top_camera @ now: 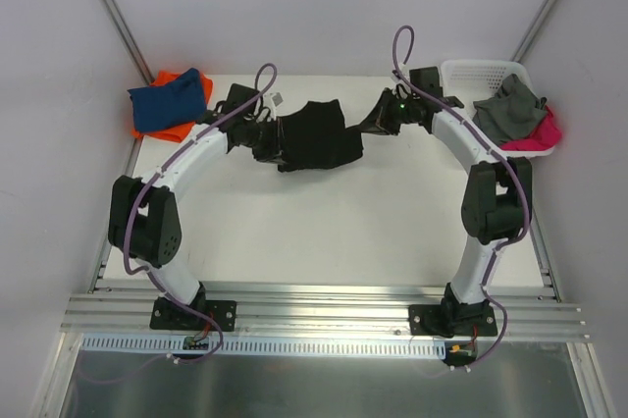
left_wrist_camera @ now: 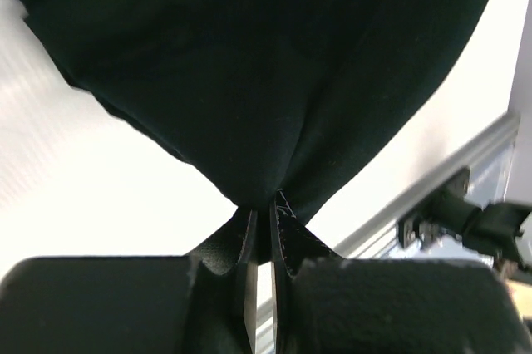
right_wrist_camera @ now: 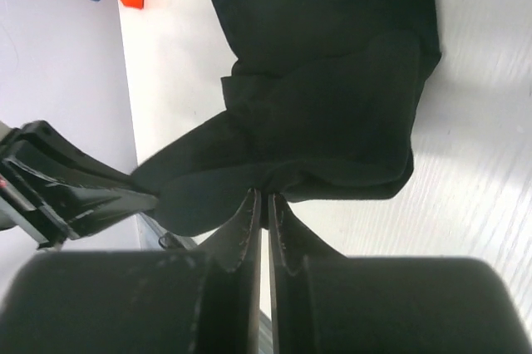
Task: Fold and stack the t-shirts
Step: Fold the tshirt
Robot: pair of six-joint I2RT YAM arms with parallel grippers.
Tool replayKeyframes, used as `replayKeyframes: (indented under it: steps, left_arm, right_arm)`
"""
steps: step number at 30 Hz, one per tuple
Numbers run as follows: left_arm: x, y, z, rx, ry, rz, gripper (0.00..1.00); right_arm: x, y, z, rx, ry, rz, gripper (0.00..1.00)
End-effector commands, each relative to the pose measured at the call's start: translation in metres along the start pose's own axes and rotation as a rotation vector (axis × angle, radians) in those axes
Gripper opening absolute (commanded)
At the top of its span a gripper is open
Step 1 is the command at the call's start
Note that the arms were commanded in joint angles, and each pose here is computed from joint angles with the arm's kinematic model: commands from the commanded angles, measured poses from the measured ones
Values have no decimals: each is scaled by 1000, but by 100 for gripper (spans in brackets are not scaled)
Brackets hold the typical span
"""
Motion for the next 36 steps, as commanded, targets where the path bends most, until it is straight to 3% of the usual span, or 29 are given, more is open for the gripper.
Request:
replayKeyframes:
  steps: [1,10,15,19,29,36]
  left_arm:
    - [1,7,33,-84,-9,60,0]
    - [13,-6,77,-179,-26,140,0]
    - [17,-10,86,-205,-49,162,0]
    - [10,-4,81,-197,-43,124,0]
    - [19,2,1,17,125,51,0]
    - [35,1,-66,196,247,67,0]
  right_arm:
    - [10,-3,30,-95,56,17,0]
    - [15,-37,62,-142,105,54,0]
    - [18,-52,80,-178,149,59,0]
    - [23,-50,69,-151,140,75,0]
    - [-10,-11,-28,40,-55,6,0]
    - [-14,11,-73,105,-97,-20,0]
Point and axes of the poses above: each gripper's point midway between its finger pads, its own y axis back along the fingers, its own x axis along the line the jaws close on, z = x × y, the point moved 6 cm from there along y, back along the fingers, and after that the axes turned 12 degrees about y, right-handed, at the moved point
